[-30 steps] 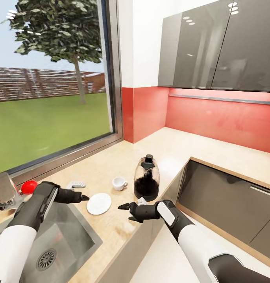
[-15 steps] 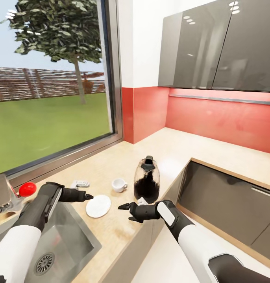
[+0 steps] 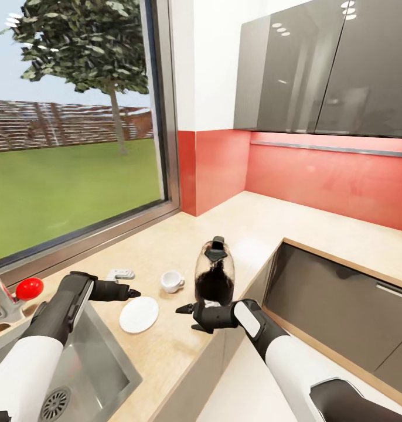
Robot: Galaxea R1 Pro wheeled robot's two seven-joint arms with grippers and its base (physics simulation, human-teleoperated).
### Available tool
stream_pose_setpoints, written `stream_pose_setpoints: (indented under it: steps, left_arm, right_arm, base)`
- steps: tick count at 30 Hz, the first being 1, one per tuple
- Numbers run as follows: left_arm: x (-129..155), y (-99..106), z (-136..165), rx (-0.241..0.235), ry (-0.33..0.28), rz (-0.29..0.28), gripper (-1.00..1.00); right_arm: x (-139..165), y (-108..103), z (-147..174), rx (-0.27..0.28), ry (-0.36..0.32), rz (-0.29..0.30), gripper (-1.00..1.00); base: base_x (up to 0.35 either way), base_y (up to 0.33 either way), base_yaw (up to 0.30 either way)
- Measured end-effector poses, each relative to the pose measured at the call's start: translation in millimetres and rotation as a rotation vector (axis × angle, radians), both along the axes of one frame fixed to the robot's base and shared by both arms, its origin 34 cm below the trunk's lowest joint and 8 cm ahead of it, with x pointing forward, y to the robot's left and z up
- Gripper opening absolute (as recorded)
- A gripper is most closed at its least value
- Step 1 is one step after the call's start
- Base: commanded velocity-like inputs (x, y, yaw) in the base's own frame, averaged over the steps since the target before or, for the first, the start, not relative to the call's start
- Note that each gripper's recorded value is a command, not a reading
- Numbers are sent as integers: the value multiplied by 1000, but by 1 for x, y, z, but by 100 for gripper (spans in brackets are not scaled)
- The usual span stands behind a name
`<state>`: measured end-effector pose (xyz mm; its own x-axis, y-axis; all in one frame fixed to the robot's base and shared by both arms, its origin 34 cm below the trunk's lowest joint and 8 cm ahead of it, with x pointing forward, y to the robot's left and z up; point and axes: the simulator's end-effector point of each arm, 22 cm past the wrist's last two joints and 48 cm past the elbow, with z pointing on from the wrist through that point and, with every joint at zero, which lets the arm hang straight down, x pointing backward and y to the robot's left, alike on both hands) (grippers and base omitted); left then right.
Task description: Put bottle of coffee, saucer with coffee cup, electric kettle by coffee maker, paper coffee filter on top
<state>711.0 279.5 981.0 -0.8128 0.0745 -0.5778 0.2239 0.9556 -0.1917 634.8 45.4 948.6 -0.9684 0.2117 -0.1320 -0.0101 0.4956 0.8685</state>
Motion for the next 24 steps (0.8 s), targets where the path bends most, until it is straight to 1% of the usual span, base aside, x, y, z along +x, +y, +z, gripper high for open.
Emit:
stream_pose_setpoints:
  steps: [6, 17, 20, 21, 24]
  left_arm:
    - [0, 0, 0, 0, 1, 0, 100]
    - [-1, 4, -1, 8, 5, 3, 100]
    - [-4, -9, -7, -12, 0, -8, 100]
    - [-6, -11, -9, -17, 0, -10, 100]
    - [-9, -4, -12, -5, 14, -8, 100]
  right_arm:
    - [-7, -1, -10, -3, 33, -1, 100]
    - [-9, -1, -11, 5, 44, -6, 100]
    - [-4, 1, -3, 23, 19, -7, 100]
    - [-3, 2, 0, 30, 12, -6, 100]
    - [-1, 4, 6, 51, 3, -7, 100]
  base:
    - [10, -9, 0]
    - [0, 0, 0]
    - [0, 0, 0]
    - [0, 0, 0]
    - [0, 0, 0]
